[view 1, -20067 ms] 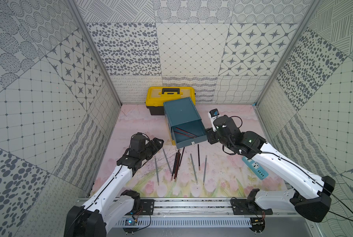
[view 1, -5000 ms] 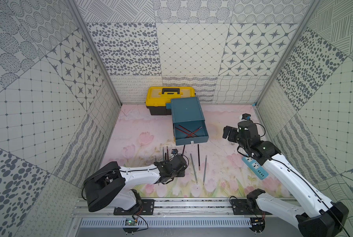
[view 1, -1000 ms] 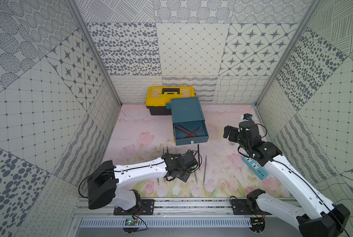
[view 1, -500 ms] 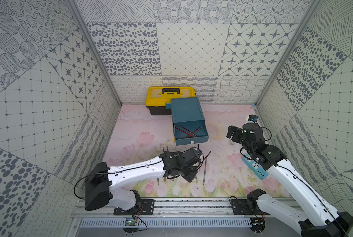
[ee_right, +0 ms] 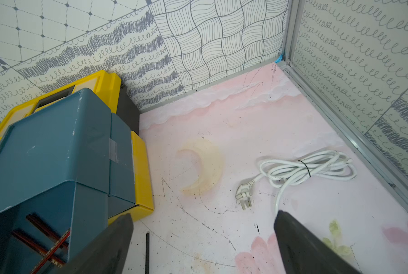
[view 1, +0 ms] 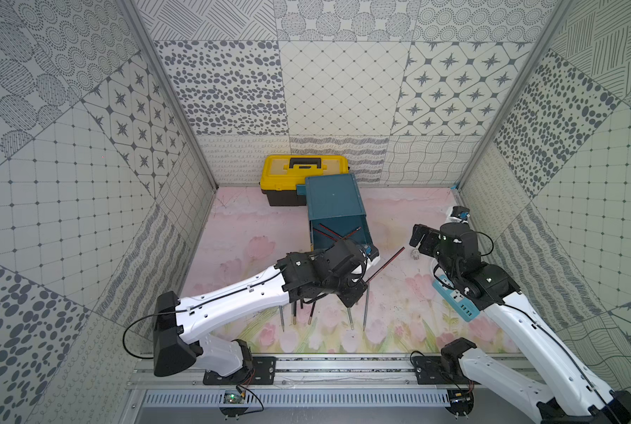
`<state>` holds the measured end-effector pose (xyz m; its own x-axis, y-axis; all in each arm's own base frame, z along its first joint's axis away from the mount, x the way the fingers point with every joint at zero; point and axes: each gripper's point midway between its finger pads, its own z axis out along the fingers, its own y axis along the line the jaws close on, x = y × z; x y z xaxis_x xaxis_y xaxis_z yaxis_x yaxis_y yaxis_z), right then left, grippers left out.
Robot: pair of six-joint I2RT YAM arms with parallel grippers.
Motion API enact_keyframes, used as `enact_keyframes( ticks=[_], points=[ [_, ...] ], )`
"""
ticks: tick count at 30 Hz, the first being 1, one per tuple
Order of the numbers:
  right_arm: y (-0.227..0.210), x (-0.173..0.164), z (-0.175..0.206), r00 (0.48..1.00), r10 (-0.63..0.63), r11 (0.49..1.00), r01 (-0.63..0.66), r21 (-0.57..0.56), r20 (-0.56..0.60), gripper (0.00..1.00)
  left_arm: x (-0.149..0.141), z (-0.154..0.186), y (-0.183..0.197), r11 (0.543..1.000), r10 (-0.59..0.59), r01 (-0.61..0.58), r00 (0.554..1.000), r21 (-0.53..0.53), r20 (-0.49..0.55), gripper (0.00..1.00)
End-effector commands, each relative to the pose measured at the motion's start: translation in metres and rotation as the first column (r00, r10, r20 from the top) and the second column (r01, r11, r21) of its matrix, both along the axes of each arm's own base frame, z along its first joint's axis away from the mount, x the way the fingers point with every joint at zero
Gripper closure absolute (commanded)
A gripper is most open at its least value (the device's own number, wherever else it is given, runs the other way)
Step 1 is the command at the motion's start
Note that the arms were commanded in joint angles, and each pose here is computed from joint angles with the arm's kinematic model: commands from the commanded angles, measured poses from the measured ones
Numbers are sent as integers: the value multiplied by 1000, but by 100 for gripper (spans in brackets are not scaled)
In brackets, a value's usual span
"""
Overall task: Please place the pencils in the drawer according to their color
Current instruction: Place the pencil in the drawer.
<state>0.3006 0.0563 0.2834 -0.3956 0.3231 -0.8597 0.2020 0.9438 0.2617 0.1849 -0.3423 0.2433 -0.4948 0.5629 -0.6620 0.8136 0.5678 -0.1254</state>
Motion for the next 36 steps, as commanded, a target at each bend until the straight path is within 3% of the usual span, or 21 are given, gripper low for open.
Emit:
enact_keyframes(
  ticks=[1, 7, 15, 18, 27, 36],
  points=[
    [-4, 0, 17, 998, -16, 1000, 15, 12, 63, 1, 26, 19, 23, 997, -7, -2, 993, 78, 120, 100],
    [-6, -3, 26, 996, -12, 1000, 11, 10, 87, 1, 61, 31, 47, 987, 47, -76, 980, 145, 192, 100],
    [-3, -2, 21, 997, -1, 1000, 0, 14, 77, 1, 104, 48, 76, 980, 121, -157, 959, 125, 257, 100],
    [-3, -2, 22, 997, 3, 1000, -4, 14, 80, 1, 115, 43, 87, 970, 130, -178, 955, 164, 266, 100],
    [0, -1, 19, 997, 13, 1000, -14, 16, 72, 1, 141, 15, 116, 943, 205, -247, 959, 224, 196, 100],
    [2, 2, 16, 998, 20, 1000, -21, 21, 63, 1, 141, -11, 113, 943, 193, -221, 972, 247, 132, 100]
  ],
)
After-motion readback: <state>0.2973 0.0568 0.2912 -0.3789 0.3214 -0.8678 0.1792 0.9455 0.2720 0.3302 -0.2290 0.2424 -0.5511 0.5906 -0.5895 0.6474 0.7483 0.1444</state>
